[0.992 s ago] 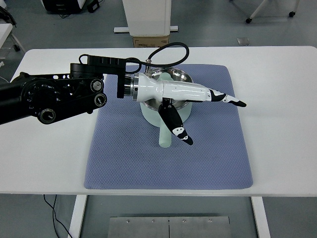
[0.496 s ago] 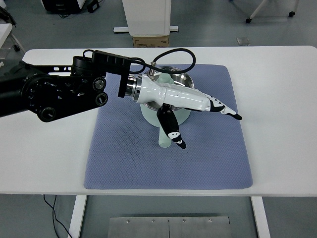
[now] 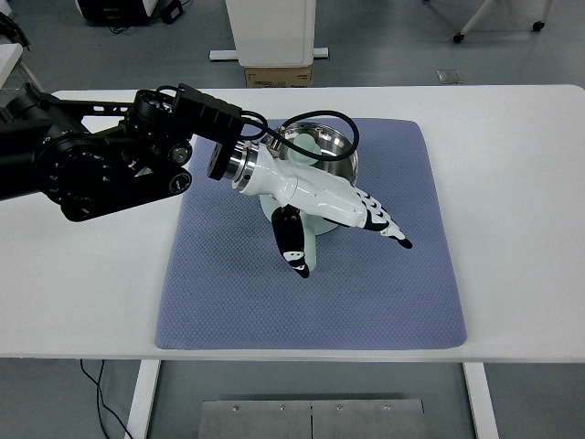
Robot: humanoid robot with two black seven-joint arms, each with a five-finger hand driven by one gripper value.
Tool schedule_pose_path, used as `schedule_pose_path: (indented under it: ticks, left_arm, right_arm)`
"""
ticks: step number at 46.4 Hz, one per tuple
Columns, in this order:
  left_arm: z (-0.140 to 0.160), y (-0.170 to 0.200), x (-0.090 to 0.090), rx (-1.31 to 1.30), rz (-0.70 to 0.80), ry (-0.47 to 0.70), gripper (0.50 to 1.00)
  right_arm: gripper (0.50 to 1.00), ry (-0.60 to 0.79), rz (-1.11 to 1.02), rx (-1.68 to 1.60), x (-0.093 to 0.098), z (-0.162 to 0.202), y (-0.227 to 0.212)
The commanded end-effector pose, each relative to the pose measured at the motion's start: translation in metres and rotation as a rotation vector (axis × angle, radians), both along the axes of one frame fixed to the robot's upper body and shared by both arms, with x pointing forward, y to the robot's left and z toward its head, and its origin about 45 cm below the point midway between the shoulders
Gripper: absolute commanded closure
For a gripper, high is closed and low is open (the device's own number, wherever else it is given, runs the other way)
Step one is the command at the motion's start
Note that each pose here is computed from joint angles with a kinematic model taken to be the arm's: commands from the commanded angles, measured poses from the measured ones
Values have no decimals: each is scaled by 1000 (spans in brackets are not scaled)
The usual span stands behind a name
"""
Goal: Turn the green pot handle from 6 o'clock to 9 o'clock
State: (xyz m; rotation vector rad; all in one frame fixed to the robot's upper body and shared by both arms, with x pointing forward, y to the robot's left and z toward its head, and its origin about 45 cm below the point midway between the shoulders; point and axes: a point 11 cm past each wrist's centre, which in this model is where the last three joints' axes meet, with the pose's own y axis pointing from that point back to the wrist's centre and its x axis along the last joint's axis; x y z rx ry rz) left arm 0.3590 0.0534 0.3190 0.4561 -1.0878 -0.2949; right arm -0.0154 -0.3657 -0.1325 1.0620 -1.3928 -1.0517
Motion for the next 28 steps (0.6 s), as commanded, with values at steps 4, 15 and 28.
schedule_pose_path:
  ticks: [4,15,28]
  left_arm:
    - [3,3,-1,38,-5,9,500]
    - [5,3,-7,107,-28,48,500]
    - [-6,2,-9,152,-57,17,500]
  right_arm:
    - [500,0,0,0,0,0,0]
    - [500,0,0,0,0,0,0]
    - [500,0,0,0,0,0,0]
